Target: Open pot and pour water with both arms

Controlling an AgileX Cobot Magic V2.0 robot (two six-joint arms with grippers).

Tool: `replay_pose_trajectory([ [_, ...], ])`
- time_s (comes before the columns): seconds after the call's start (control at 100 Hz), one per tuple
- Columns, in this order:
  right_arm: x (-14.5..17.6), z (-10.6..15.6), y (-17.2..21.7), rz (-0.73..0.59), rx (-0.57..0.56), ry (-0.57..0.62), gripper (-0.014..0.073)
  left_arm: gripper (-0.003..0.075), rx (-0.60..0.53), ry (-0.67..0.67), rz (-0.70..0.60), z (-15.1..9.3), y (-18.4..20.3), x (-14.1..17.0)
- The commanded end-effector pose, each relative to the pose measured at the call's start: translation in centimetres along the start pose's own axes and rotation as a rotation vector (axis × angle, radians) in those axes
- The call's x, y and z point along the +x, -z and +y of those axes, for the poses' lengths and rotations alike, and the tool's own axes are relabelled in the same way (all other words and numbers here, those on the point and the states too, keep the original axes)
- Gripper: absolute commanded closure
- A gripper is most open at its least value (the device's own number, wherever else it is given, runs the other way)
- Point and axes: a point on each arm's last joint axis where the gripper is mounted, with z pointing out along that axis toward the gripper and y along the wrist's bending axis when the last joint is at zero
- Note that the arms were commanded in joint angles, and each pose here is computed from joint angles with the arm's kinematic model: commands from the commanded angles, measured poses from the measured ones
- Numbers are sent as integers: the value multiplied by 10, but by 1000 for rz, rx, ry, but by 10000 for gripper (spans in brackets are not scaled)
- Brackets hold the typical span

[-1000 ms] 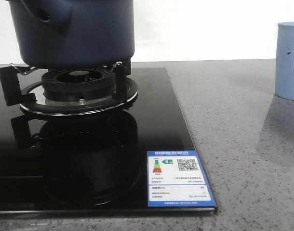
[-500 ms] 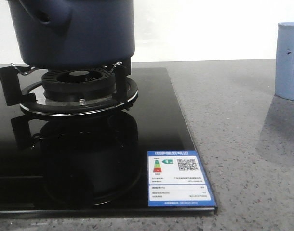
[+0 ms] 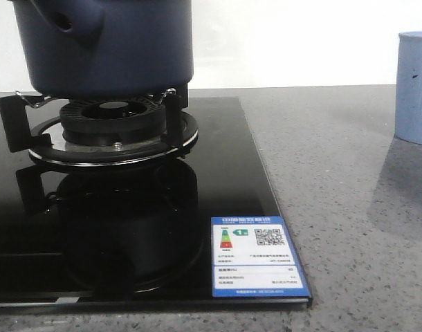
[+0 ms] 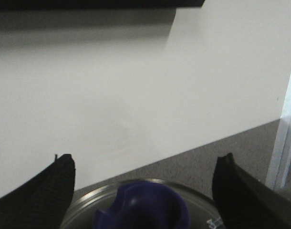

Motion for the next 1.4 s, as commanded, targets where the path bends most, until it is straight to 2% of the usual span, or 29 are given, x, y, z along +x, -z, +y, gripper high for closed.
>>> replay_pose_trajectory([
  [0.0,-11,4,0,-52,-42,-5,-35,182,-31,5,-187,6,23,-41],
  [0.13,-15,14,0,-92,-144,3,-15,182,-48,3,-216,14,48,-57],
  [0.24,-28,23,4,-171,-242,14,88,200,-75,-2,-225,22,69,-67],
  [0.34,-46,27,9,-260,-301,45,290,307,-103,-8,-220,29,86,-73],
  [0.47,-74,30,17,-369,-353,87,668,515,-132,-16,-196,34,106,-76],
  [0.53,-88,27,19,-402,-341,32,652,623,-140,-19,-185,35,113,-77],
  [0.61,-103,17,20,-397,-265,-73,652,739,-135,-31,-154,34,121,-77],
  [0.71,-118,7,22,-398,-176,-157,652,736,-130,-54,-138,32,131,-73],
  [0.87,-121,11,37,-435,-150,-102,652,736,-151,-57,-202,29,159,-51],
  [0.99,-97,20,54,-431,-119,-17,652,736,-160,-55,-226,26,185,-18],
  [1.18,-47,25,76,-458,21,-19,657,736,-147,36,-241,21,218,40],
  [1.28,-24,26,79,-462,71,-24,657,736,-141,64,-267,19,229,60],
  [1.39,-10,29,81,-475,70,-19,657,736,-140,63,-275,19,233,73],
])
